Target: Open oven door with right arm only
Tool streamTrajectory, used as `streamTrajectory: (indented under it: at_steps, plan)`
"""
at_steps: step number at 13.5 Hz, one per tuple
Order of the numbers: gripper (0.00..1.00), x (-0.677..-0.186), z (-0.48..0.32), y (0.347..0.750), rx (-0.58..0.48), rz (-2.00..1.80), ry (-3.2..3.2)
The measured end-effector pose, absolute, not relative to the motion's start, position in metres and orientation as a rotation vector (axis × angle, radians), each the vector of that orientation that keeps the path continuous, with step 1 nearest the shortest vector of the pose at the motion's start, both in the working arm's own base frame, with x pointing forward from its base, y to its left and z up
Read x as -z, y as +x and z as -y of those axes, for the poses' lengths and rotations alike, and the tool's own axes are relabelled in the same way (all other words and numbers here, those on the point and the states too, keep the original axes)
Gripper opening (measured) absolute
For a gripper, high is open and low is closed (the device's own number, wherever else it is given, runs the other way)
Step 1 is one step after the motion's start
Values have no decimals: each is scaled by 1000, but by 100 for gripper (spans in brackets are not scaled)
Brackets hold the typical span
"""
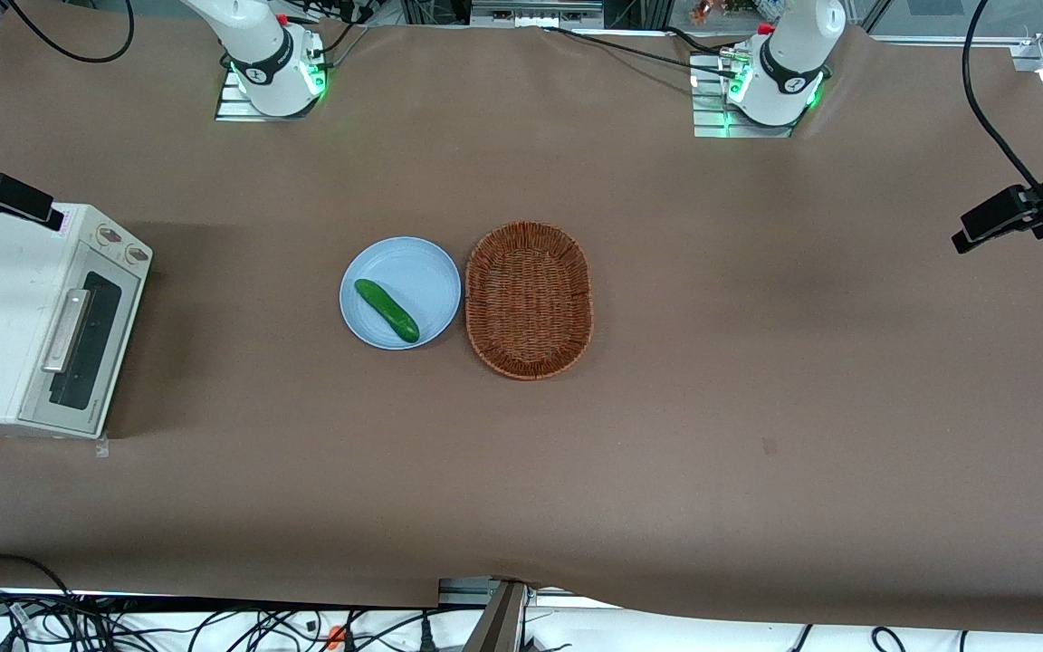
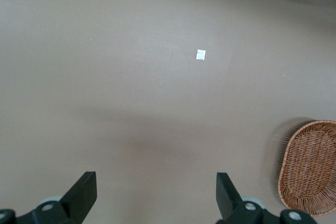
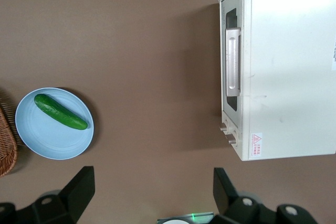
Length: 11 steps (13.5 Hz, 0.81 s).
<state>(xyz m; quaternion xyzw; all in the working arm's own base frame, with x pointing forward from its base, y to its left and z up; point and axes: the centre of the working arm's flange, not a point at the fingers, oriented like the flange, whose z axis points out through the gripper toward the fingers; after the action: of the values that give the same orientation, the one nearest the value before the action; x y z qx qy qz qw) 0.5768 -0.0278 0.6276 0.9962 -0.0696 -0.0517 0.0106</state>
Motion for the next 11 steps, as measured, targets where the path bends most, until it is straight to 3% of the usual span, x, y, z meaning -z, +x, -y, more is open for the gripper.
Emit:
streamTrajectory:
  at_steps: [11]
  plan:
    - [100,-627,29,576,169,221,3108]
